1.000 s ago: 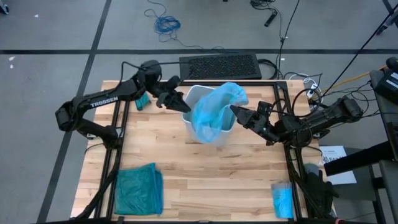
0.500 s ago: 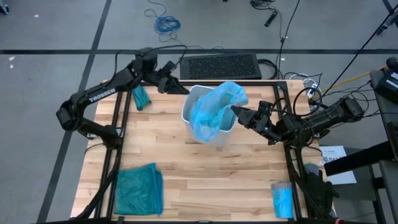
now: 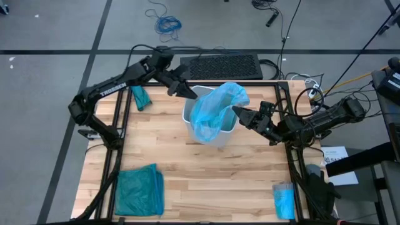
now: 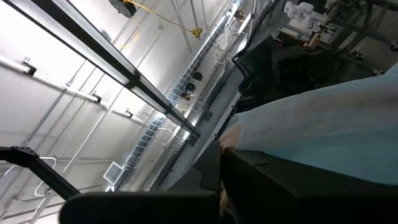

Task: Place trash/remove bag and relplace
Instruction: Remove the blue trash bag from the white trash bin

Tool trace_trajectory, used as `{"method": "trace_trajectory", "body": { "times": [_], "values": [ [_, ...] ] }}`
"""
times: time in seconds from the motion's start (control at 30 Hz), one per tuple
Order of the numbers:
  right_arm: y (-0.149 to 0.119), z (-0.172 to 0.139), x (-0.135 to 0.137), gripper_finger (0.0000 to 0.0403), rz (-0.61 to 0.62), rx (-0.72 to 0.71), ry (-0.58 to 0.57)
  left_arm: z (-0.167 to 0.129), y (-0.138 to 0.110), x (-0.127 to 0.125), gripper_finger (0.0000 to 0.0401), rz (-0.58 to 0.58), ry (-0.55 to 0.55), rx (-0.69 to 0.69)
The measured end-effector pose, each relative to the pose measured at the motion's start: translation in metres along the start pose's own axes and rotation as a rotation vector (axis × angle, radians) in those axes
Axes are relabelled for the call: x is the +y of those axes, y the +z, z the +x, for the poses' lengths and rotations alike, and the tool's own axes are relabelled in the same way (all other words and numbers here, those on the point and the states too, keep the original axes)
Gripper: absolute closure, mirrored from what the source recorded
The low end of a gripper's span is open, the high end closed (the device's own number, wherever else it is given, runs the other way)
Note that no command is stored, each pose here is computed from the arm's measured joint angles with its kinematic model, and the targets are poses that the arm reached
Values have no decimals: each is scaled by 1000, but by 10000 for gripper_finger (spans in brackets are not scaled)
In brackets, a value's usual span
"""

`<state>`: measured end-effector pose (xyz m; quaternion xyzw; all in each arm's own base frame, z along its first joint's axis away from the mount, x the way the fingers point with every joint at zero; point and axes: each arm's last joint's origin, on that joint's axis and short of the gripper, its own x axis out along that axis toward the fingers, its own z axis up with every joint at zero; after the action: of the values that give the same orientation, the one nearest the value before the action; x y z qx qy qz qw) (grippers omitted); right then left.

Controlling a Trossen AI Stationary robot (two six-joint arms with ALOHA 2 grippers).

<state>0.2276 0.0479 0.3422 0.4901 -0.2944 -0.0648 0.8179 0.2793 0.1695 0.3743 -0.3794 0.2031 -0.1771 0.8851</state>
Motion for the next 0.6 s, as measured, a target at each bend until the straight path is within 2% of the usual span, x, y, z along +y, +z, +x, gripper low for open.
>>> {"method": "trace_trajectory", "body": {
  "times": [0.6],
  "values": [
    [0, 0, 0, 403, -2, 3, 3, 3, -6, 0, 249, -64, 0, 45]
  ]
}}
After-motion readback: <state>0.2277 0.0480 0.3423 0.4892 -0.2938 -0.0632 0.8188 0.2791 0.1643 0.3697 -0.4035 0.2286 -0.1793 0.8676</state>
